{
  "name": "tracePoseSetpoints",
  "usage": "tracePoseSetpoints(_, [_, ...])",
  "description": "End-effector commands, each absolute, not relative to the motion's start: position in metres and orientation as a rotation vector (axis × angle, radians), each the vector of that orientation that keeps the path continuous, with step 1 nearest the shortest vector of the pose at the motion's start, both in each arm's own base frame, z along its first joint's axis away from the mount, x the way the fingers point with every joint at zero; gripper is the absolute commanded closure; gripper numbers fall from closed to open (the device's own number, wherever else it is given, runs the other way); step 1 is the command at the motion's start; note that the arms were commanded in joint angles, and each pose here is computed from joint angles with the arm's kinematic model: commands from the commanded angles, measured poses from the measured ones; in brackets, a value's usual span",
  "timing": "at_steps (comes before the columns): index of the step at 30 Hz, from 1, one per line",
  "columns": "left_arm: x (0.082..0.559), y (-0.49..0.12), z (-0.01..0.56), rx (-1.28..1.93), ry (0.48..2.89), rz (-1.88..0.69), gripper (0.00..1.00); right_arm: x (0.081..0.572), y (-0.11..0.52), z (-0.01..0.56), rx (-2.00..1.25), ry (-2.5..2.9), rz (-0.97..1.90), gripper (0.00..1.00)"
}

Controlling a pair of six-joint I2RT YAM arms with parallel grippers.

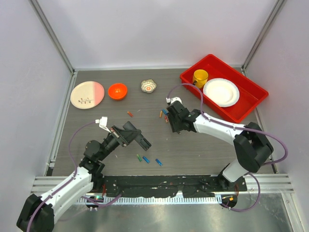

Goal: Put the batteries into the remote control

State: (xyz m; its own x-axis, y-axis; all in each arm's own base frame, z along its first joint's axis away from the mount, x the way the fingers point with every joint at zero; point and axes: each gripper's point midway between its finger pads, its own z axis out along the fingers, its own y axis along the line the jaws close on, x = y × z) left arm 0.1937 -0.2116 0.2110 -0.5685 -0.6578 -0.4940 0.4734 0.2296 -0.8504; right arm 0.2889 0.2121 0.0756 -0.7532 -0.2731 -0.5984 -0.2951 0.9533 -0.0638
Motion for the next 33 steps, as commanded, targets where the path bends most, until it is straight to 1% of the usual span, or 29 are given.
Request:
tracePoseSetpoints(1, [0.189, -0.214, 0.210, -0.134, 1.558, -1.527, 1.00, 0.284, 0.229, 0.069, -0.721, 2.425, 0.148, 0.55])
tracePoseSetpoints(8, [0.188, -0.214, 0.211, -0.132, 1.552, -1.531, 1.00, 0.294, 0.235, 0.061, -0.774, 2.449, 0.154, 0.58])
tracePoseSetpoints(14, [0.188, -0.213, 0.209, -0.135, 1.556, -1.529, 1.00, 0.301, 0.233, 0.050, -0.767, 2.477, 0.137, 0.64])
tracePoseSetpoints(33, [0.189, -0.215, 0.206, -0.134, 1.572, -1.525, 1.00, 0.301, 0.221, 0.028, -0.738, 2.533, 0.094, 0.67])
